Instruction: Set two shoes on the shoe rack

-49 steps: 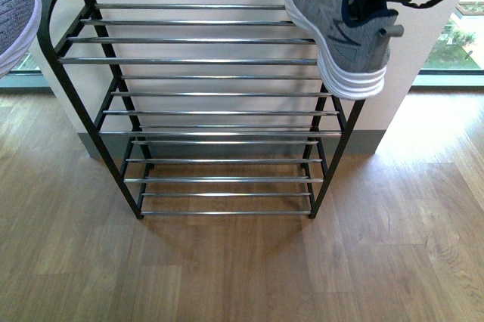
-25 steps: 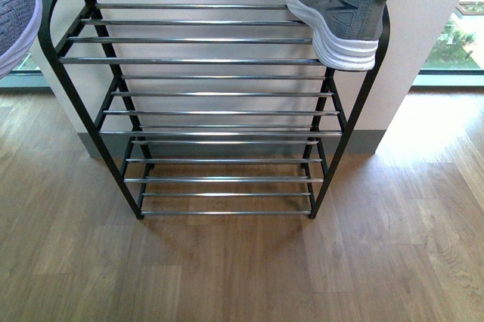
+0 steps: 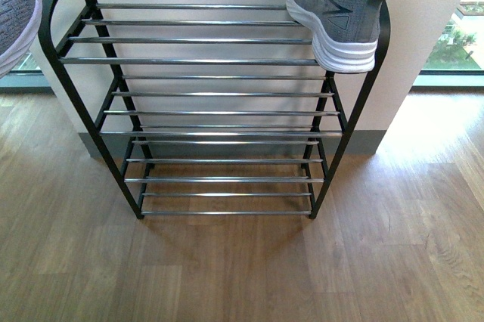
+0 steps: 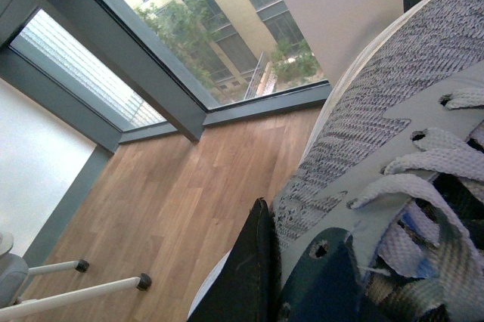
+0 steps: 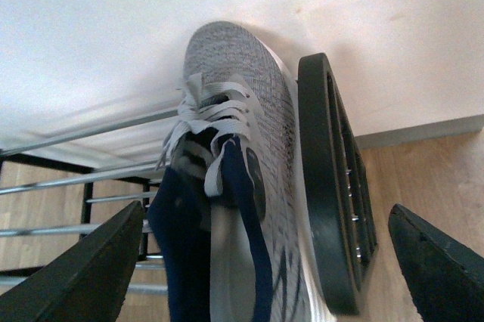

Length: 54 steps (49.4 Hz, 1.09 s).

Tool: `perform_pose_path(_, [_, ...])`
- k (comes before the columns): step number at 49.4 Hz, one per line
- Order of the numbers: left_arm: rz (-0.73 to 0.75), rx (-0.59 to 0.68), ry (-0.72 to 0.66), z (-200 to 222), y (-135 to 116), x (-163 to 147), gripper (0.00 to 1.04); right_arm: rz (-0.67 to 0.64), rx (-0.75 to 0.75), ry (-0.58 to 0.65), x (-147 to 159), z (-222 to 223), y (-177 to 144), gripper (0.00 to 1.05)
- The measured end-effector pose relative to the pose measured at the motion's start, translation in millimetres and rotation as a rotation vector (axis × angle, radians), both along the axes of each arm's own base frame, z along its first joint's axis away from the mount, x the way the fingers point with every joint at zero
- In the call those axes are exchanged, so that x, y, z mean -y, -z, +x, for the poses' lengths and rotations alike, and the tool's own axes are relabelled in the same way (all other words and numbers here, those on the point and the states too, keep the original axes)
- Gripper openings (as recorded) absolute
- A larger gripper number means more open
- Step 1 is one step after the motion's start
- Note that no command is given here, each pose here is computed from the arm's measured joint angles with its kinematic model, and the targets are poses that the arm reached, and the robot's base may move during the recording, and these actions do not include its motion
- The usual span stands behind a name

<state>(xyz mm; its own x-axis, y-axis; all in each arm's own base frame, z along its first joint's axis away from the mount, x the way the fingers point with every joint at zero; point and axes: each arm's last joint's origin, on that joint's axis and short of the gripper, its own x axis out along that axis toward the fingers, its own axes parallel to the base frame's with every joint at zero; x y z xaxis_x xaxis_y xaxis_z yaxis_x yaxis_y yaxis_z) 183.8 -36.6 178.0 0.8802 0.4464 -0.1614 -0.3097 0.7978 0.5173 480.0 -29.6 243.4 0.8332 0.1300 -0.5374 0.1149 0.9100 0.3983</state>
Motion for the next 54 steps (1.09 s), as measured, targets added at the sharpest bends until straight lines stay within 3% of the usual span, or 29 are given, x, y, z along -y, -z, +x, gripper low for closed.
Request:
perform_pose_path(6, [0.000,0.000,0.000,0,0,0,0.02,-0.091,0.109,0.009,21,-37,-26,0.94])
perform_pose_path(10, [0.000,0.000,0.000,0,0,0,0.02,-0.270,0.428,0.025,39,-76,-39,0.79])
perform_pose_path(15, [0.000,0.000,-0.001,0,0,0,0.02,-0.382,0.596,0.056,37,-122,-32,0.63])
perform_pose_path(19, [0.000,0.000,0.001,0,0,0,0.02,-0.413,0.638,0.048,25,-152,-16,0.49])
perform_pose_path(25, [0.000,0.000,-0.001,0,0,0,0.02,-0.409,0.587,0.014,7,-186,19,0.26])
perform_pose_path(34, [0.001,0.000,-0.003,0,0,0,0.02,-0.423,0.580,0.019,-3,-220,35,0.01])
perform_pose_path(54, [0.000,0.000,0.000,0,0,0,0.02,-0.427,0.580,0.017,-27,-287,60,0.02])
